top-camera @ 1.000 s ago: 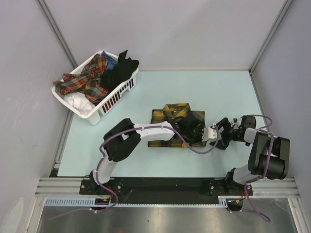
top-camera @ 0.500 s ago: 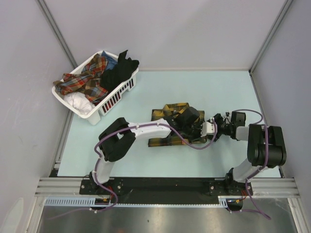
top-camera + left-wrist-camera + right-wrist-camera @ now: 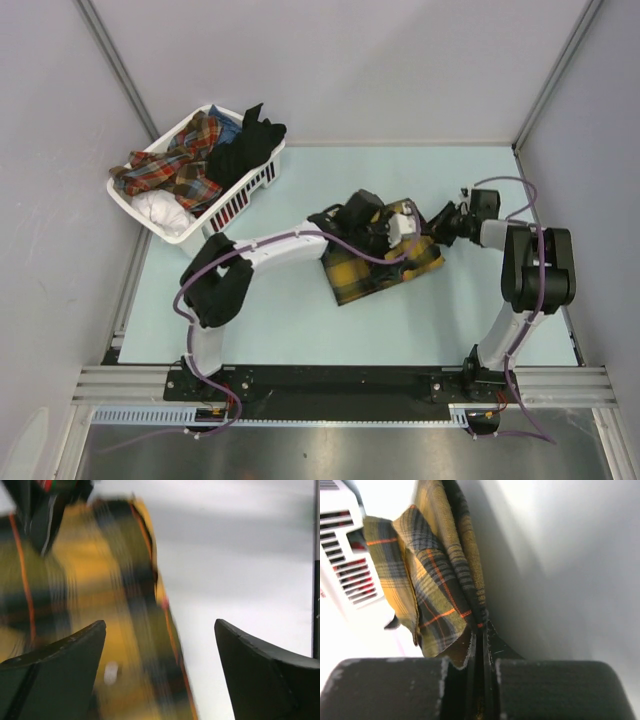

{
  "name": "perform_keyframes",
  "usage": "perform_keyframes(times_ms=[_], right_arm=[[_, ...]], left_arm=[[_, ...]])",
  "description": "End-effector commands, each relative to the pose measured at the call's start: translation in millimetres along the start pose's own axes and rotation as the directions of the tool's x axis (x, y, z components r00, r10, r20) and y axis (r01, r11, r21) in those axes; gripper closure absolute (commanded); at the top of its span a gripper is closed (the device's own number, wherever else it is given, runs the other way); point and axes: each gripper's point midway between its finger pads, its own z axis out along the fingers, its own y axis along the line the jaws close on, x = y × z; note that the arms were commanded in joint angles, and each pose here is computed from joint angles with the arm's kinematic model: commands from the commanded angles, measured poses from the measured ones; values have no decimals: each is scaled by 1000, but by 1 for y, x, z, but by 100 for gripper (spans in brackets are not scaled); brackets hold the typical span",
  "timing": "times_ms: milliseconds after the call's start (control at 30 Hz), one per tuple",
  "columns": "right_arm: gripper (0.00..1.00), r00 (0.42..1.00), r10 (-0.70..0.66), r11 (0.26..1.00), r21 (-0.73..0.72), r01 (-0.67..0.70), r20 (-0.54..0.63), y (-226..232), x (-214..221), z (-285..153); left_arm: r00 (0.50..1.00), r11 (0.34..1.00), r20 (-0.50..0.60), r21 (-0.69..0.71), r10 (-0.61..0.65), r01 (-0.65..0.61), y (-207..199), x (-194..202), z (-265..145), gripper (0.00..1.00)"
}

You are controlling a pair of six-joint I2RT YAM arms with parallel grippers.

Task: Fold and stack the long sleeve shirts
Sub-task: Neatly place the folded shirt to the corner

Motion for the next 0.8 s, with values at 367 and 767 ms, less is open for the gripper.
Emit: perform_keyframes(times_ms=[367, 767], right_arm=[[100, 877, -415, 900, 250, 356, 241, -33, -232, -28], [100, 802, -430, 888, 358, 291, 415, -70, -322, -60]], left_arm=[[980, 976, -49, -114, -193, 186, 32, 22, -97, 1], [938, 922, -71, -224, -338, 315, 73, 63, -131, 1]])
